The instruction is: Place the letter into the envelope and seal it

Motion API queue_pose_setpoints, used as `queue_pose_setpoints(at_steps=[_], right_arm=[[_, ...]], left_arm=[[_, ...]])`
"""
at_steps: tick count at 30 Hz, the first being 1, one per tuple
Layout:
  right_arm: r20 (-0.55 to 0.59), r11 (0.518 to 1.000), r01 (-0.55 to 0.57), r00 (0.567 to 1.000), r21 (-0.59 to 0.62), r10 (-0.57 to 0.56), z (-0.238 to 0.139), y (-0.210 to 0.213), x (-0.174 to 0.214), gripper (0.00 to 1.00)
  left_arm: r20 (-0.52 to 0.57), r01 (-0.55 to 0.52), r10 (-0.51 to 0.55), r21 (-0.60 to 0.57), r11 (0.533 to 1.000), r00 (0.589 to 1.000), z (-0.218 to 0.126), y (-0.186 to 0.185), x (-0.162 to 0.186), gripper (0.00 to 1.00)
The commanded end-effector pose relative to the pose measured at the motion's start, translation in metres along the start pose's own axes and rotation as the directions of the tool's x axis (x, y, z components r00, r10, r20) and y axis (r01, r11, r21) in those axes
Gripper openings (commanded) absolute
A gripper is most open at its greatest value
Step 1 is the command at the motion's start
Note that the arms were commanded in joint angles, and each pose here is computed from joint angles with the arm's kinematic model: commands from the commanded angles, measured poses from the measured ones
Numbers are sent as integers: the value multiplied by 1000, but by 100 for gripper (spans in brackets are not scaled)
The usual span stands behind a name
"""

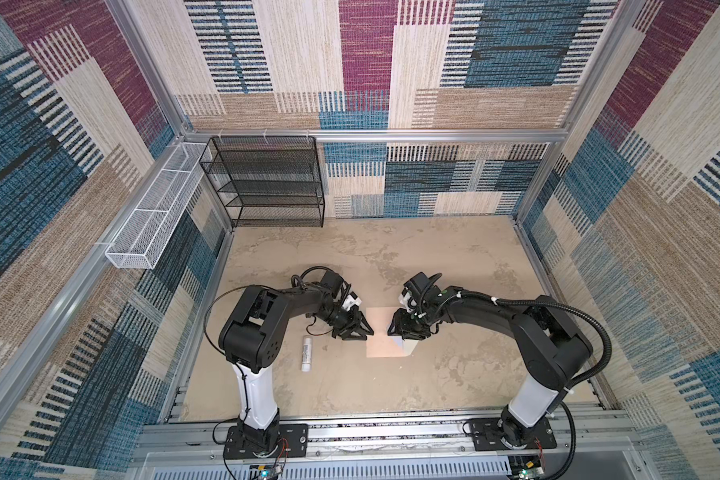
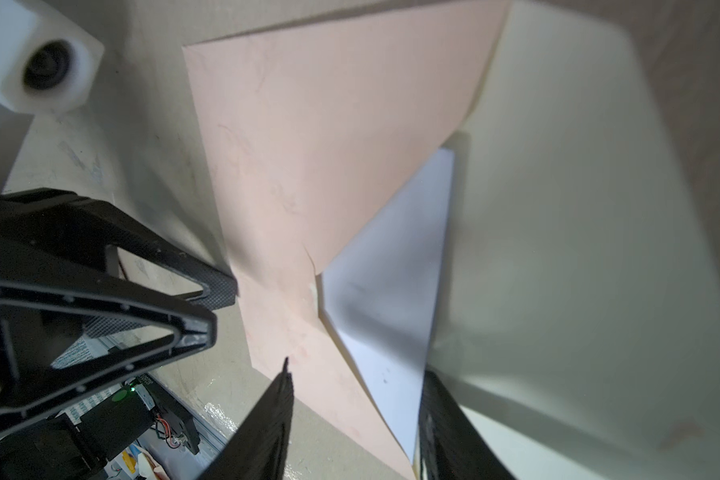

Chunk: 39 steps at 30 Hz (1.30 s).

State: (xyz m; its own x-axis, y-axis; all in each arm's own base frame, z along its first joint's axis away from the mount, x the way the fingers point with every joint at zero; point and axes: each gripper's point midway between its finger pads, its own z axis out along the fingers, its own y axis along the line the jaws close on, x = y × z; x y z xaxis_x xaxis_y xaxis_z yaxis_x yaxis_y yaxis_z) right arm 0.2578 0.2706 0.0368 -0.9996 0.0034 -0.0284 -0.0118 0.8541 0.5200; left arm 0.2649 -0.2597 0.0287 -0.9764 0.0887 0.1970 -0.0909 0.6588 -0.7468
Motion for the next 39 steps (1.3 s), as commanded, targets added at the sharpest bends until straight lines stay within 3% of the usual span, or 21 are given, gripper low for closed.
queue_pose_setpoints(at_steps=[1,18,29,39], right_arm=[[2,999,3,1000,-32,-3,0,9,-2,52],[-7,999,27,1000,-32,-27,3,16,-3,54],[36,995,77,996,66,-79,-16,10,-12,67],[52,994,81,995,68,-85,-13,13,-21,70]], left_arm=[[15,16,-15,-35,999,1000,1,7,-3,37],[14,13,-12,-36,999,1000,2,6,-4,37],[13,5,-5,-36,999,1000,0,4,-4,37],[17,-1,2,-37,999,1000,-2,2,-3,37]])
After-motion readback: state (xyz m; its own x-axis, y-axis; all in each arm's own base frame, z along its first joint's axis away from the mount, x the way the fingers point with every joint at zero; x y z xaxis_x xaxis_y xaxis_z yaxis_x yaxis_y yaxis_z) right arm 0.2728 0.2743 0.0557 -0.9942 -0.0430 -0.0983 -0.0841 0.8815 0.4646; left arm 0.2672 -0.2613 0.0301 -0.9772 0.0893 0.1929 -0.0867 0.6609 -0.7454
